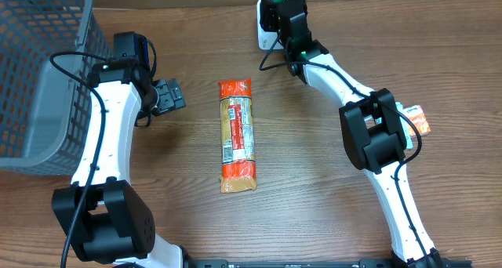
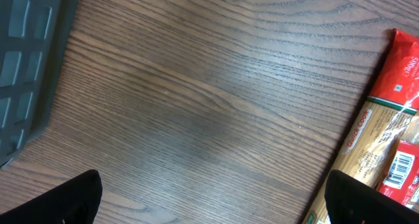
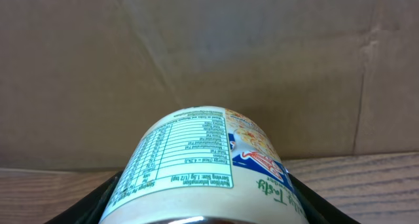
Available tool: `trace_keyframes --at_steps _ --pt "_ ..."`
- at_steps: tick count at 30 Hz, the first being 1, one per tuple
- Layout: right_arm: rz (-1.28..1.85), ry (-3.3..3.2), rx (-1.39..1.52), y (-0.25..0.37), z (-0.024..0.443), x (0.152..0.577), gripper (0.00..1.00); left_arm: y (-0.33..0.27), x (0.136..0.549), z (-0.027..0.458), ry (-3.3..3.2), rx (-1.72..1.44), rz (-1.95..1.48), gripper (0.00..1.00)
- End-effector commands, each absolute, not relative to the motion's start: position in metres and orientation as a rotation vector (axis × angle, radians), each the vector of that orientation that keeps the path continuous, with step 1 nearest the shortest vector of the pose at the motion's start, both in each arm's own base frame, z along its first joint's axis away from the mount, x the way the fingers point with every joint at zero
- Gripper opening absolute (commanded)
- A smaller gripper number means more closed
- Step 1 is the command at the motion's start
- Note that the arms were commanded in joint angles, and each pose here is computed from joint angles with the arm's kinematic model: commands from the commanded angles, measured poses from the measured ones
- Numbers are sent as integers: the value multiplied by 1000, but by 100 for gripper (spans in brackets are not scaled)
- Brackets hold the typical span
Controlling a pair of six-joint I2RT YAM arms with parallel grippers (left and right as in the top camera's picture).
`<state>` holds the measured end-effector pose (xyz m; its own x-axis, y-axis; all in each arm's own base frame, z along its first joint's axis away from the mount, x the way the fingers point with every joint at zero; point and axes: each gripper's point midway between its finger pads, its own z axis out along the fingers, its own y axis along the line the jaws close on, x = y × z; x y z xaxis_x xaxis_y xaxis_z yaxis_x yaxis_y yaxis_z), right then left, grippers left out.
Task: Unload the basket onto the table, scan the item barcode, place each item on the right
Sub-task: 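Raise the green jar and hold it in front of the scanner, then carry the green jar right and set it down near the teal pack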
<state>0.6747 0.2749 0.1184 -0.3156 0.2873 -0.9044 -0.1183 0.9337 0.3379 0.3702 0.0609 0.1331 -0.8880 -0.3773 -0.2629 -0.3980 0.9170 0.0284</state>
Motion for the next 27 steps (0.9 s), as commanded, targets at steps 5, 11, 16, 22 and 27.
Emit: trace_keyframes --at_steps 5,11,16,22,27 --pt "432 1809 132 280 129 677 4 66 372 138 2814 -560 135 100" --pt "453 1755 136 281 144 680 4 66 372 138 2814 -560 135 100" --pt "468 1682 129 278 202 675 4 66 372 138 2814 -560 135 100" --pt "453 1717 126 264 281 647 4 66 372 138 2814 -560 135 100" --pt "372 1865 87 239 326 598 4 66 372 138 2814 -560 135 100"
